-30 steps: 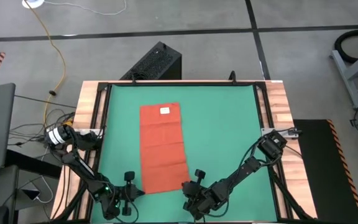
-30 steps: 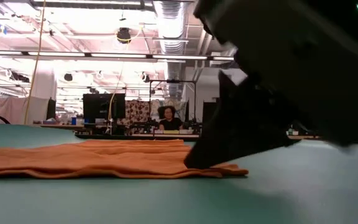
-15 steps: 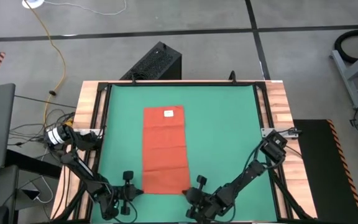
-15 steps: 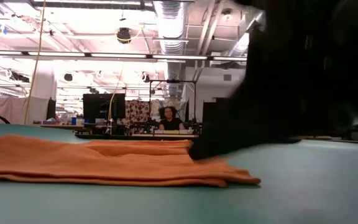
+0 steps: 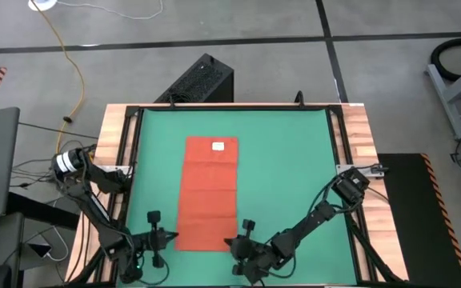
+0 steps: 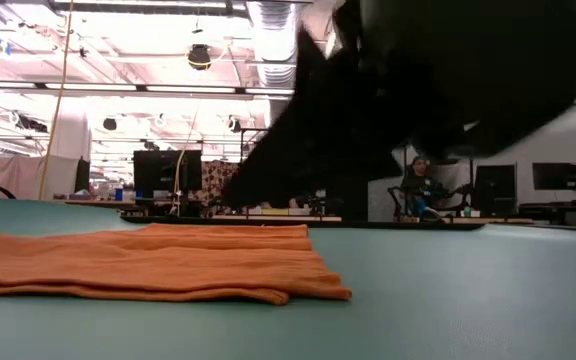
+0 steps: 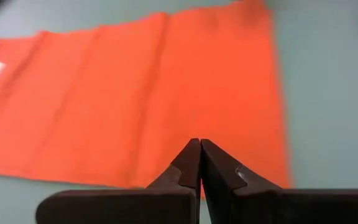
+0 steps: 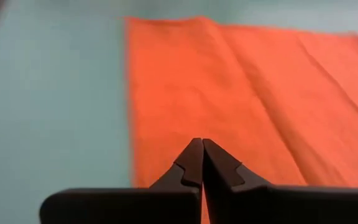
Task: Roll towel
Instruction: Roll the orange towel
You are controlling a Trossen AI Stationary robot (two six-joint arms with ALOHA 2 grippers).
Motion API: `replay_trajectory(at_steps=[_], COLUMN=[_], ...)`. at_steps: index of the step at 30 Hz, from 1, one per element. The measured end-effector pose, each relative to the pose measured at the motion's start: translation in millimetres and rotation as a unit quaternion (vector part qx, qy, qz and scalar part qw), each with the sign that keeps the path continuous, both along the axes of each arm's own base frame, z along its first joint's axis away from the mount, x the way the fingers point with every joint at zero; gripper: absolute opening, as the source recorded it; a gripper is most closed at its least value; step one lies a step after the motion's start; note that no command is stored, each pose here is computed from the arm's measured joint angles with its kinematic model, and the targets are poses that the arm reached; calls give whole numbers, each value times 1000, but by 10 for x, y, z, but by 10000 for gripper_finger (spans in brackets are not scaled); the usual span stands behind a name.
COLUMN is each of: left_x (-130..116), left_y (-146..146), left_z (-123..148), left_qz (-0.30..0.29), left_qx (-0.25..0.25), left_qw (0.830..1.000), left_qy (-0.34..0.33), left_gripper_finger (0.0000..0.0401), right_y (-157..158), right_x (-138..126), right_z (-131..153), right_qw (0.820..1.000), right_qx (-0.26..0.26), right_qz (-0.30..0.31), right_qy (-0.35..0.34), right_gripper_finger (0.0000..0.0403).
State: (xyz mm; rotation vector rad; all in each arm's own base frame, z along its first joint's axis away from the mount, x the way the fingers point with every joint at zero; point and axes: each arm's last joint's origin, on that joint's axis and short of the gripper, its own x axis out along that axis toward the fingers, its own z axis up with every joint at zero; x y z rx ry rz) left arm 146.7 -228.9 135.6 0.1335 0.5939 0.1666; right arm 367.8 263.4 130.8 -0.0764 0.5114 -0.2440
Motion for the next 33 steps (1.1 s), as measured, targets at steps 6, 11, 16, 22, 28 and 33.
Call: replay_trajectory(at_steps=[6,11,16,22,28,33], left_x=[70,126,134,134,136,141], left_y=[152,190,194,192,190,194], left_z=[-71,-63,-63,-62,-60,-59], left_qz=[8,5,-2,-3,-3,-1], left_qx=[58,91,99,97,96,94], left_qw=[998,996,995,995,995,995], left_qy=[6,5,12,13,12,12], left_gripper_finger=[0,0,0,0,0,0], right_y=[82,62,49,-2,-145,-236], right_x=[55,95,72,87,27,-99], right_z=[57,70,33,16,-179,-362], right_qw=[988,985,983,984,988,991], right_qx=[-37,-23,-35,-45,-30,-3], right_qz=[147,172,175,163,139,128], right_qy=[16,16,39,48,54,26], right_gripper_finger=[47,86,170,243,239,238])
